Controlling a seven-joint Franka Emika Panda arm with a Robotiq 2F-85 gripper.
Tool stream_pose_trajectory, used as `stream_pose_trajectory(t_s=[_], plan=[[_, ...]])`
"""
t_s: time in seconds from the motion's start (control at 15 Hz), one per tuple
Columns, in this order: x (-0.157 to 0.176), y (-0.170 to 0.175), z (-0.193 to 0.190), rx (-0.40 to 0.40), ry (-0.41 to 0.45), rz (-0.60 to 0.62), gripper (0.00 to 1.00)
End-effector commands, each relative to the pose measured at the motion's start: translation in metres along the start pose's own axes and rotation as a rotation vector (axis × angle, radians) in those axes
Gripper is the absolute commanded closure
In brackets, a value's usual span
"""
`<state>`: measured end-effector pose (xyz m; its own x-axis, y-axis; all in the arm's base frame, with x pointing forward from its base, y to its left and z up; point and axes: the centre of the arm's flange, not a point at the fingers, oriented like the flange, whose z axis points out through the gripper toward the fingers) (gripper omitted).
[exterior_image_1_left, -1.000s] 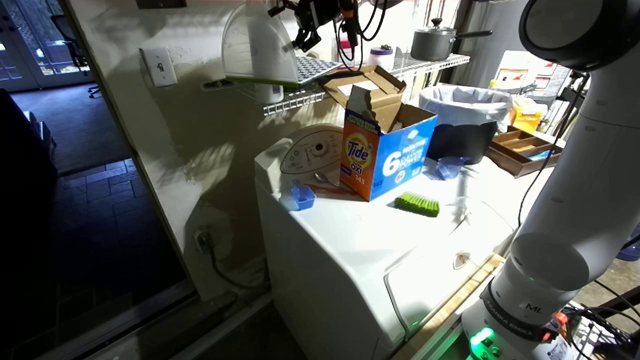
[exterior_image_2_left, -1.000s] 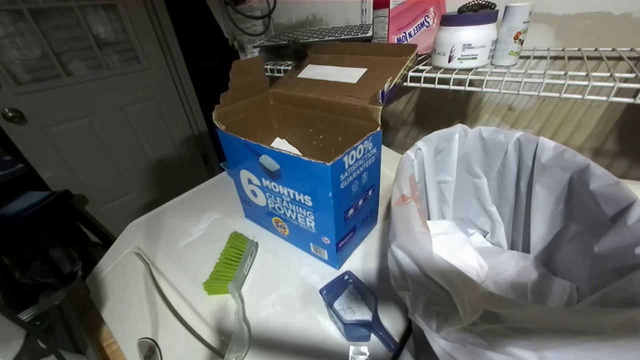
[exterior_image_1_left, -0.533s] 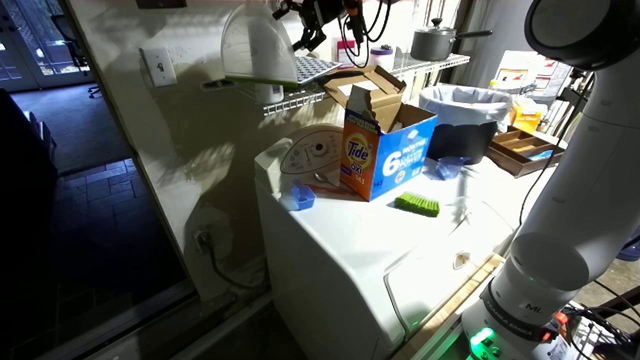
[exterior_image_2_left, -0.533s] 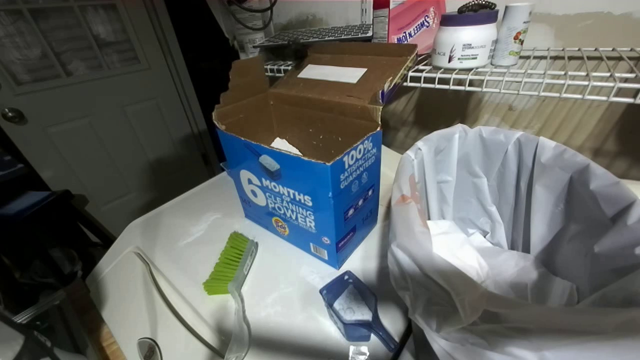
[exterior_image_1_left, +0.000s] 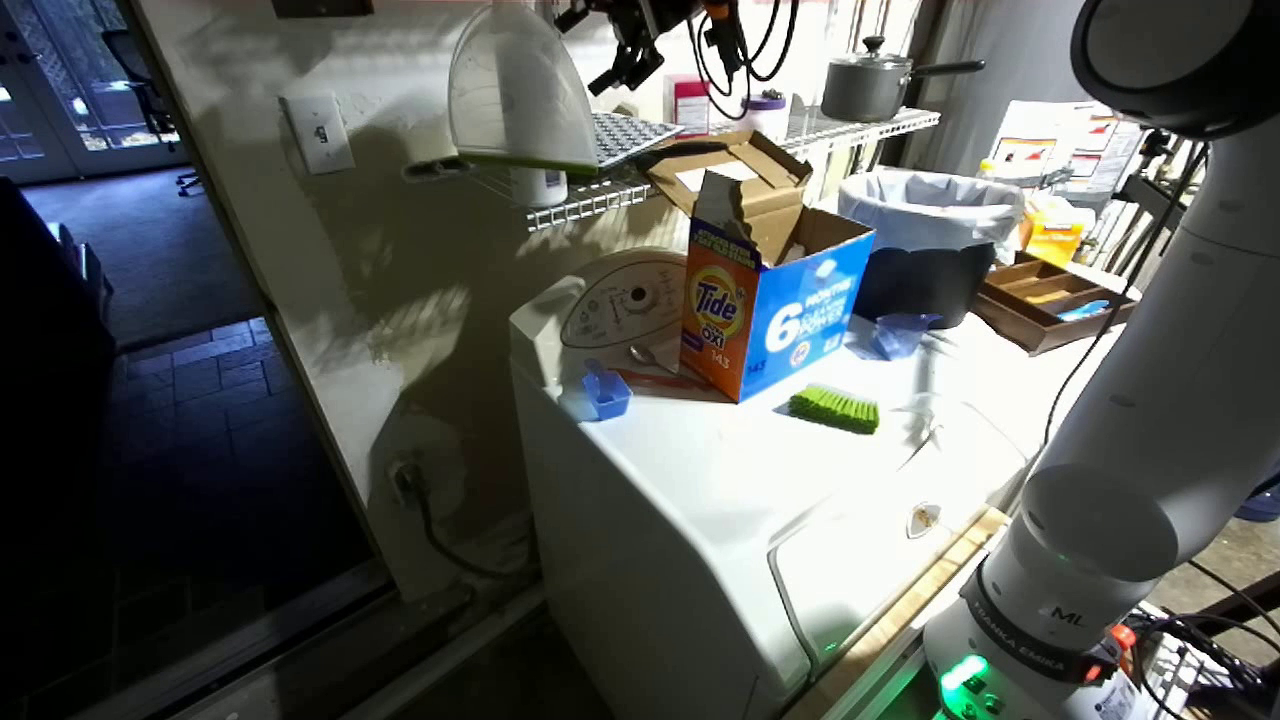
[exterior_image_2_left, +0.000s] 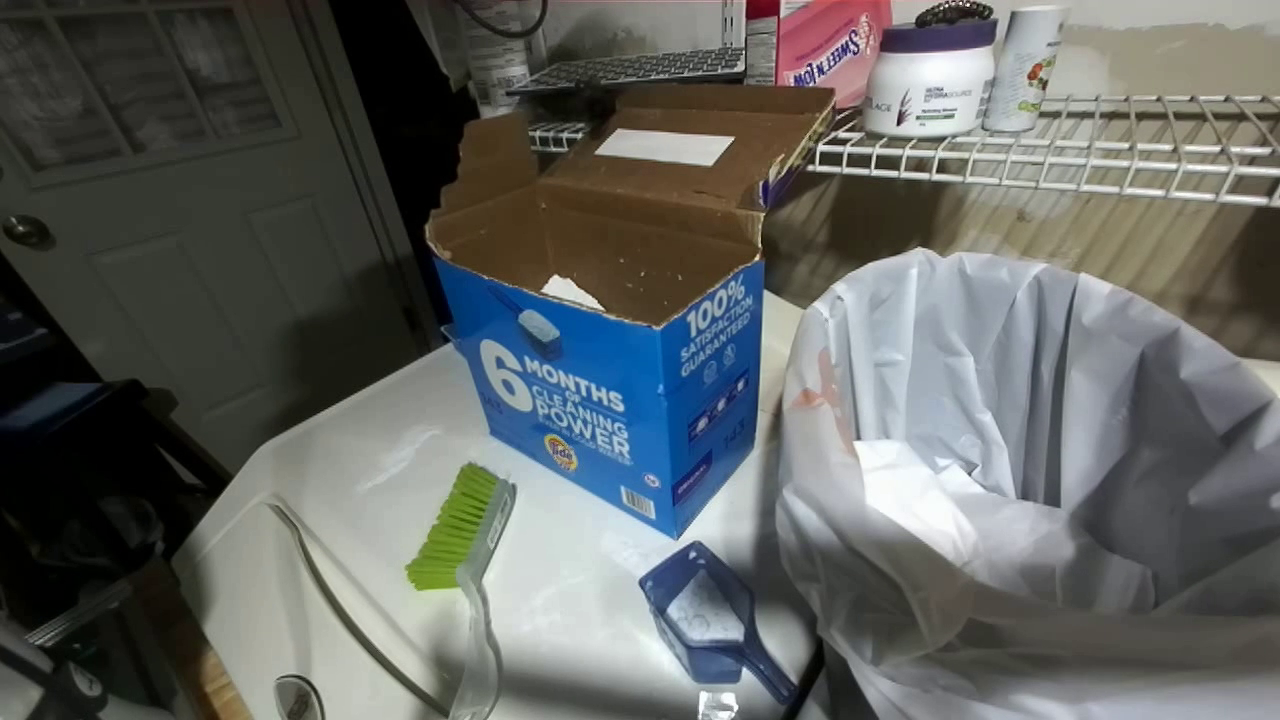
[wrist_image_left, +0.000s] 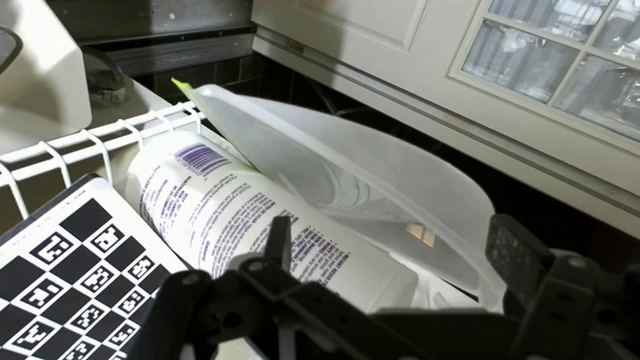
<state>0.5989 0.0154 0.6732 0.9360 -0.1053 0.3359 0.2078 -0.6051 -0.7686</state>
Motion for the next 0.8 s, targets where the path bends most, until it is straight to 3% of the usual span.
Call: stream_pose_trajectory(t_s=[0.0,0.33,0.73], plan=[[-0.016,-0.012,-0.018,-0.039,0.030,-0.052,0.00],[-0.034,-0.032,-0.037,-0.098,0.031,-0.186,0.00],[-0.073,-0.065,-0.066,-0.164,0.063,-0.469,0.00]])
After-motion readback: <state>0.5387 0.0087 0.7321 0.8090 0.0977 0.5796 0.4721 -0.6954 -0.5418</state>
